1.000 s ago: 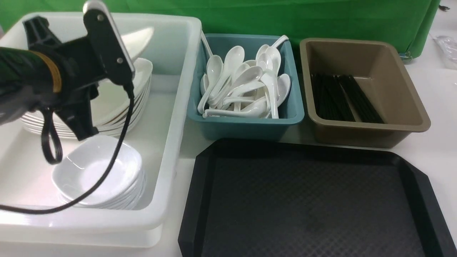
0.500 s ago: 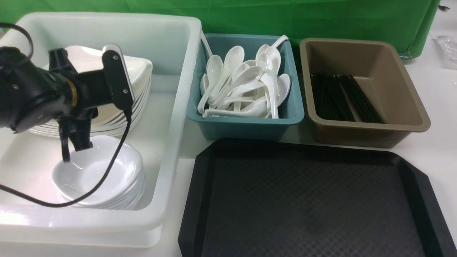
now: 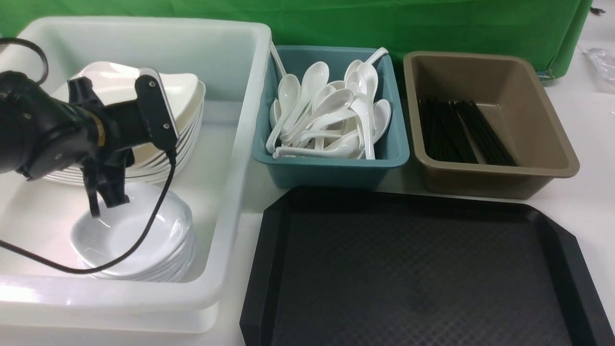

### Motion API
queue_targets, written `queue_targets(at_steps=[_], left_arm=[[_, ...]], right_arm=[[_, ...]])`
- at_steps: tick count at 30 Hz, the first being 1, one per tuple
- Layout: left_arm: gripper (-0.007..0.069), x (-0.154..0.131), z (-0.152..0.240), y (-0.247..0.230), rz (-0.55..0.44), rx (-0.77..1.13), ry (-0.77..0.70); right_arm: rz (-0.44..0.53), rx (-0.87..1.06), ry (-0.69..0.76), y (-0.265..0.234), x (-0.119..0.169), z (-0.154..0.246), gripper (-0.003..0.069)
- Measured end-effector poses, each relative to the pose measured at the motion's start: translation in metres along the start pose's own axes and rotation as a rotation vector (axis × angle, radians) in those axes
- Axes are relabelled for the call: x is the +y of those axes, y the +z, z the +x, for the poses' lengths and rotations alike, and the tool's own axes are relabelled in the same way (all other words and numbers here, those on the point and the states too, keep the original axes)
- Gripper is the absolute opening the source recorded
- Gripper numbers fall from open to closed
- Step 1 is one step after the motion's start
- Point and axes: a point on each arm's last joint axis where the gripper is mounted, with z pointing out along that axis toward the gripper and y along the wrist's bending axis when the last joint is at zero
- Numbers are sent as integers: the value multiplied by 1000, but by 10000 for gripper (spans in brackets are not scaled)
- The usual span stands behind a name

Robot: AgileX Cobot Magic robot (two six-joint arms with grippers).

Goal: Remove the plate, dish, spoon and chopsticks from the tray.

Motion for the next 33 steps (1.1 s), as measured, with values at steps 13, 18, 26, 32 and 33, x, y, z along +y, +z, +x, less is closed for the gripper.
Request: queue_targets(at_steps=[13,18,26,32,33], left_arm=[[425,1,-9,-56,97,-115,-400],[239,1,-34,-141,137,-430,-644],[8,-53,-10,-234,193,-821,-767],[8,-94,31,-231,29,-992,-876],[9,-99,37,-228,-16,-1015,-895]], right_arm=[[-27,-53,-17,0,3,-5,22],[-34,-64,-17,0,3,-6,27],[-27,-49,-17,0,2,-4,34],[-27,-35,42,0,2,-3,42],[-27,-34,51,0,2,-3,46]])
